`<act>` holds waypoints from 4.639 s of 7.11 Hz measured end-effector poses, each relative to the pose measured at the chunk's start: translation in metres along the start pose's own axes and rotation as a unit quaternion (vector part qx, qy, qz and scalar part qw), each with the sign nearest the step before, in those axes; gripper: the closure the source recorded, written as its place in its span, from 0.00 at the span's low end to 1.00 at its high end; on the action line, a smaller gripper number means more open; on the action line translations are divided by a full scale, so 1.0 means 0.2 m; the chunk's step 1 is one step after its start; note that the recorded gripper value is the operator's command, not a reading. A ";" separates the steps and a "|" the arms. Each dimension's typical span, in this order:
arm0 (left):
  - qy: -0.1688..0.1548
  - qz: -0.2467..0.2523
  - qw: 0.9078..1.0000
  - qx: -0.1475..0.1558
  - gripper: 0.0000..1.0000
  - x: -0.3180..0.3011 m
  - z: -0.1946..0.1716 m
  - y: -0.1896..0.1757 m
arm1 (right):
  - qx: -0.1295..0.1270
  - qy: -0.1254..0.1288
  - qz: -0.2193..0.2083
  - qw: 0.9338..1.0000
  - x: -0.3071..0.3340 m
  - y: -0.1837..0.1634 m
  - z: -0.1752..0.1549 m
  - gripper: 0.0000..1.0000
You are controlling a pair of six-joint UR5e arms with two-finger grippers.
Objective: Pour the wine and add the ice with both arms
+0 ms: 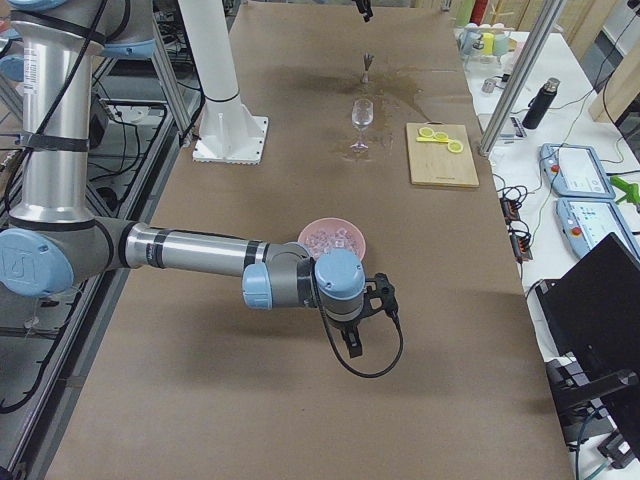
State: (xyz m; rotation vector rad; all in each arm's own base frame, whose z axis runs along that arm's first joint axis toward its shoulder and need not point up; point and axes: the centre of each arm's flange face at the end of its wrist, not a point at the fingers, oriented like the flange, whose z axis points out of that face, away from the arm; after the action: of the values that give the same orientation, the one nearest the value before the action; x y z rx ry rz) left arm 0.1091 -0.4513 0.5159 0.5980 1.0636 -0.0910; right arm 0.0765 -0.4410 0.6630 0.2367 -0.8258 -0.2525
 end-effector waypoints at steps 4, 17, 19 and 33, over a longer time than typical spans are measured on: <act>-0.008 0.025 0.999 0.045 0.02 0.23 0.24 0.18 | -0.003 -0.001 0.003 1.000 0.01 0.01 0.01 0.00; -0.083 0.023 0.979 0.186 0.02 0.52 0.78 0.67 | -0.005 -0.003 0.006 1.000 0.02 0.02 0.02 0.00; -0.098 0.026 0.974 0.201 0.02 0.50 0.83 0.67 | -0.004 -0.003 0.006 1.000 0.02 0.02 0.02 0.00; -0.071 0.019 0.975 0.212 1.00 0.56 0.92 0.65 | -0.002 -0.002 0.002 1.000 0.01 0.00 0.01 0.00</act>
State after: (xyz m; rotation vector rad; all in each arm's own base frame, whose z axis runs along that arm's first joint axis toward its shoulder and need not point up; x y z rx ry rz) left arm 0.3560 -0.4104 0.5391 0.9816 0.8966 -0.3286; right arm 0.0757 -0.4417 0.6662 0.2302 -0.8296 -0.2511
